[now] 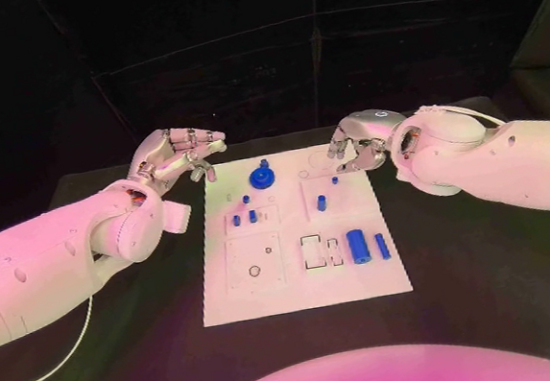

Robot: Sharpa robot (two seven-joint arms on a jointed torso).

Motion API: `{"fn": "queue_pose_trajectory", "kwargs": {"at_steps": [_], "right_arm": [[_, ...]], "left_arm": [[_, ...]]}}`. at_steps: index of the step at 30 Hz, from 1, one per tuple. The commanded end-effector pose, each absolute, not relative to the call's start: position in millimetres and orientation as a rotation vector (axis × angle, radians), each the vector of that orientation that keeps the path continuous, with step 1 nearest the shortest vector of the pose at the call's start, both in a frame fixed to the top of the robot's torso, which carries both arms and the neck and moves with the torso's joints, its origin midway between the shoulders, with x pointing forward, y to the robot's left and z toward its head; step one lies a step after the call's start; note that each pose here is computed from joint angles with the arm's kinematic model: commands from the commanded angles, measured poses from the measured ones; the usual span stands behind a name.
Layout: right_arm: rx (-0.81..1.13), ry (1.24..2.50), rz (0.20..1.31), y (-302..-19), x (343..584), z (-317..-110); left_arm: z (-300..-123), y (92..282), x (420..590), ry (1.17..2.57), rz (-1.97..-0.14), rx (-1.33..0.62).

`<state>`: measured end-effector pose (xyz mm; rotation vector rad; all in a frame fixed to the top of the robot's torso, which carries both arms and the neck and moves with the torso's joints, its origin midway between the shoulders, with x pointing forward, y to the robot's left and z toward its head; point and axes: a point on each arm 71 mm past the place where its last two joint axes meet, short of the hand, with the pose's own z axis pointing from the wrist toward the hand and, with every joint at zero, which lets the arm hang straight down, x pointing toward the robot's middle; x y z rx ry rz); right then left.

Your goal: Assemble the parts on the task board

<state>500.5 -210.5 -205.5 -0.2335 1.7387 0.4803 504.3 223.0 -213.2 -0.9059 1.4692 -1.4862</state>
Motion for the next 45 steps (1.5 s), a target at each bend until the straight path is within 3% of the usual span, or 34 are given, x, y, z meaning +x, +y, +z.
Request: {"fn": "queue_pose_trajectory", "kwargs": {"at_steps": [1,19,45], "right_arm": [[-0.281,1.738,0.423,-210.3,501.7,-208.2],[-0.305,1.827,0.445,-199.4,502.7,-235.3],[-0.331,1.877,0.389,-195.3,505.6,-250.8]], "left_arm": [[-208.2,221.7,501.6,1.375,-1.612,-0.981],[-210.2,218.3,499.3,1.381,-1.625,-0.993],[-212.5,218.1,500.6,1.402,-1.620,-1.004]]}}
